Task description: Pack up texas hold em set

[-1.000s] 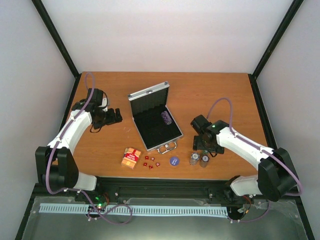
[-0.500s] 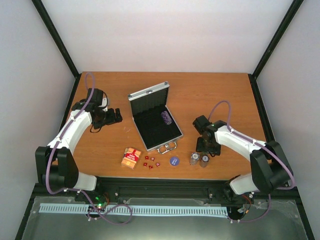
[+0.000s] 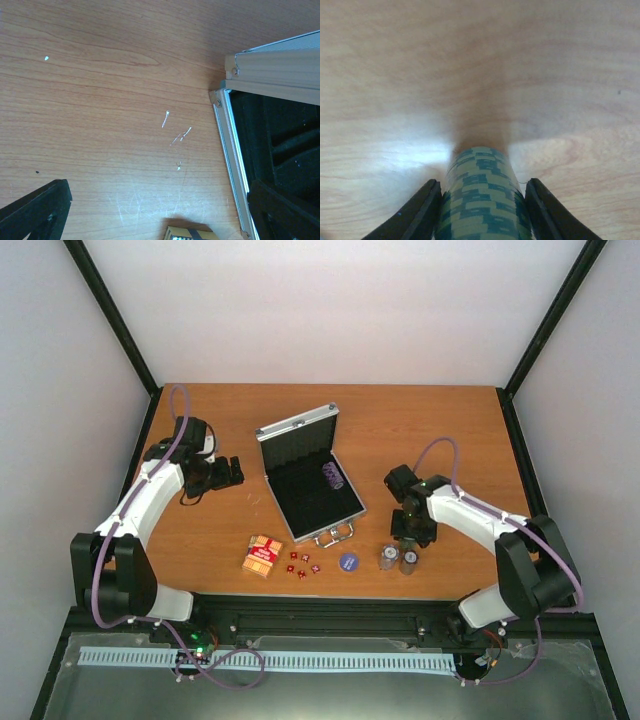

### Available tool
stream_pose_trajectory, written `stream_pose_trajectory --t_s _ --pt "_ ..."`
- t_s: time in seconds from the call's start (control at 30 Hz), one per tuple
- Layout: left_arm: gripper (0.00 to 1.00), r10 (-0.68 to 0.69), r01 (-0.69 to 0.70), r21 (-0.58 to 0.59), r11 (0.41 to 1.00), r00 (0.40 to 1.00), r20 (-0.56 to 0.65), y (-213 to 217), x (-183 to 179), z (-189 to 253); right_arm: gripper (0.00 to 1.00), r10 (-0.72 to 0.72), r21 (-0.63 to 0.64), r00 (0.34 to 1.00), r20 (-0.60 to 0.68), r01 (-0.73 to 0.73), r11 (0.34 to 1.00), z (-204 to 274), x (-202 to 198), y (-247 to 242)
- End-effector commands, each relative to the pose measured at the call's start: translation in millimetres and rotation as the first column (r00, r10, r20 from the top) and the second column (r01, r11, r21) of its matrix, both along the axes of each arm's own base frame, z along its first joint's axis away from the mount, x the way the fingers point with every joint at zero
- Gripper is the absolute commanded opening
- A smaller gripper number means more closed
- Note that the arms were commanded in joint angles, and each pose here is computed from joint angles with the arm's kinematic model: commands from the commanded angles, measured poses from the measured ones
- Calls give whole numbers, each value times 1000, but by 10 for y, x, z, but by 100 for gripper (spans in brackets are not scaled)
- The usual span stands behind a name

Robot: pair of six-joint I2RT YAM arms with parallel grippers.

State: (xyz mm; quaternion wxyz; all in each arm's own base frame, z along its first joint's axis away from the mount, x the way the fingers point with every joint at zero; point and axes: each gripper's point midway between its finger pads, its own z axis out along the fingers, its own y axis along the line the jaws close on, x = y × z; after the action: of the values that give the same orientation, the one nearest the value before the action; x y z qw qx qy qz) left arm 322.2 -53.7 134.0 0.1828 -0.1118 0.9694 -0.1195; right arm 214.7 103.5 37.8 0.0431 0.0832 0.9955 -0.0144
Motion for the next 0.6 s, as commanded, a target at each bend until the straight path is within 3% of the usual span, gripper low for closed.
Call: stream_pose_trajectory --t_s 0.0,0.27,0.57 --pt "100 4 -4 3 1000 1000 10 -6 32 14 3 29 77 984 174 -43 996 428 516 232" --pt "100 5 -5 -2 1000 1000 18 -16 63 19 3 11 333 826 564 -240 912 1316 1278 895" --pt "100 5 -5 -8 1000 1000 12 -33 127 -8 3 -6 458 776 631 -366 810 1166 1424 1369"
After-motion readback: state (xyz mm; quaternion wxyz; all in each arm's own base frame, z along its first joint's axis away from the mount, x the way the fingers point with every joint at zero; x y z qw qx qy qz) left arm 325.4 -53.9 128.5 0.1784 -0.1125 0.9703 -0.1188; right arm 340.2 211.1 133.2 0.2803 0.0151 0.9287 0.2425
